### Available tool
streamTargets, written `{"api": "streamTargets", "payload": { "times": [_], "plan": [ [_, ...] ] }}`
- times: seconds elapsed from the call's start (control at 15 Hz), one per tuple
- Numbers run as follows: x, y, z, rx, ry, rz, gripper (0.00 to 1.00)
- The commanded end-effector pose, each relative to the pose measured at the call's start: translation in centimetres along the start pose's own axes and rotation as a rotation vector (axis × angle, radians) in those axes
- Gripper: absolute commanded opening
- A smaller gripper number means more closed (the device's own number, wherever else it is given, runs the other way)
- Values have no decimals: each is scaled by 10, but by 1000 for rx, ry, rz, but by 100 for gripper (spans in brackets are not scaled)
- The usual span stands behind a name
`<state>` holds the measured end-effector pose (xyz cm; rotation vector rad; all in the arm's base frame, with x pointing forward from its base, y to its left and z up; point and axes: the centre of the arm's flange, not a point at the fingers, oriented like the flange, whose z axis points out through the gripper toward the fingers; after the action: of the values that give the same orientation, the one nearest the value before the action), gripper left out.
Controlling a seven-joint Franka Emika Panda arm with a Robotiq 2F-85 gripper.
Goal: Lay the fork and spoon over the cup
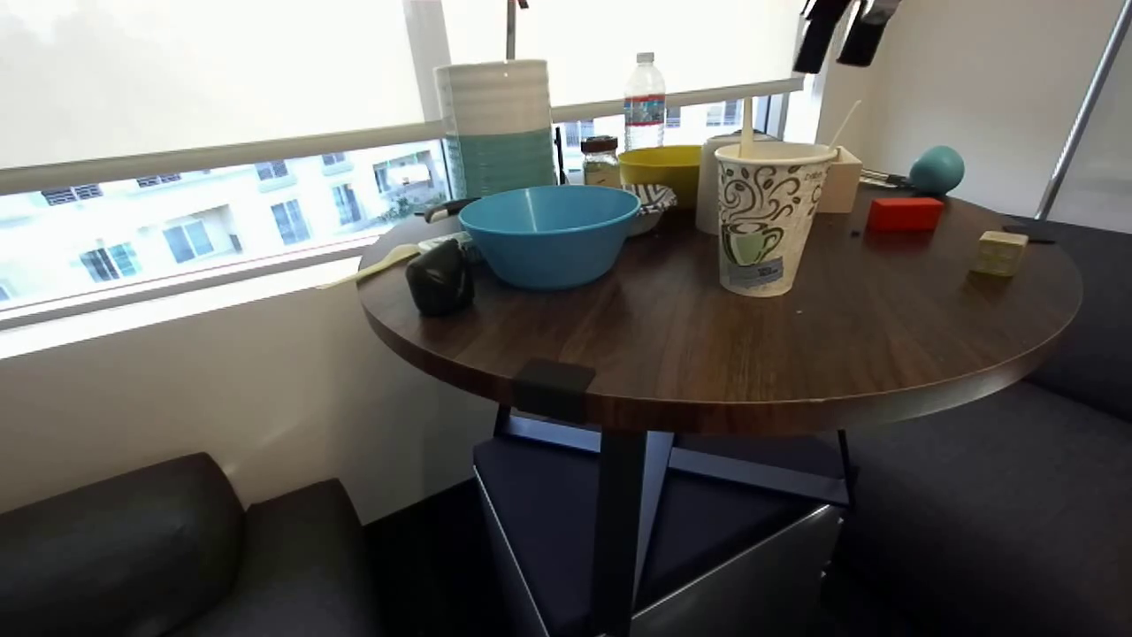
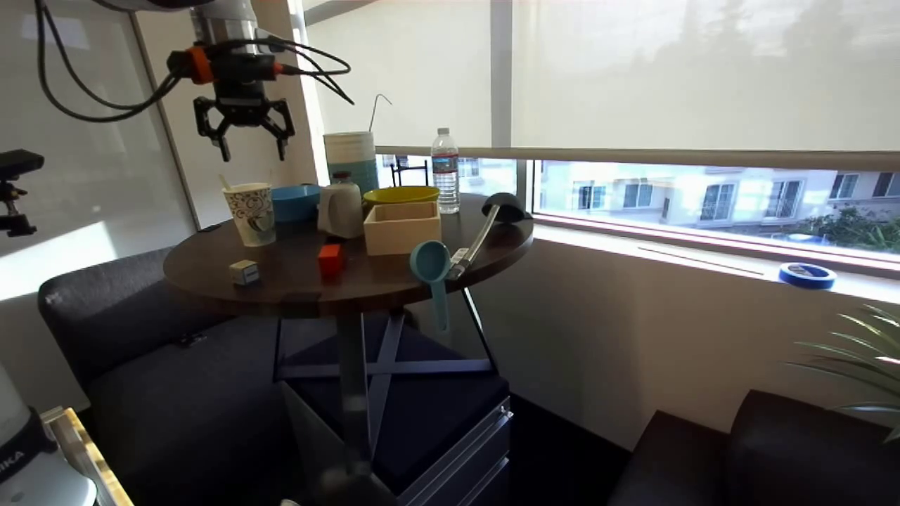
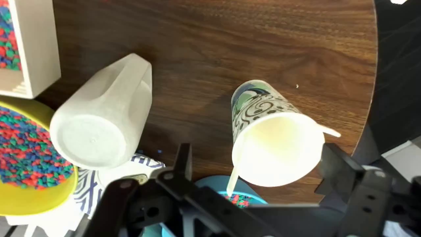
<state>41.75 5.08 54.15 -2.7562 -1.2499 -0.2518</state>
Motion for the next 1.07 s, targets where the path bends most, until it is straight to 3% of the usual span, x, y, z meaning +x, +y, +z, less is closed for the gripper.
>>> {"api": "streamTargets", "payload": {
  "times": [0.0,0.07,0.33,0.73,1.0],
  "plan": [
    [23,19,17,-1,6,-149,100],
    [8,7,13,-5,-2,-80,100],
    [9,10,18,-2,-11,-82,100],
    [9,8,30,70,172,-210,100],
    [11,12,29,73,260,-292,100]
  ]
}}
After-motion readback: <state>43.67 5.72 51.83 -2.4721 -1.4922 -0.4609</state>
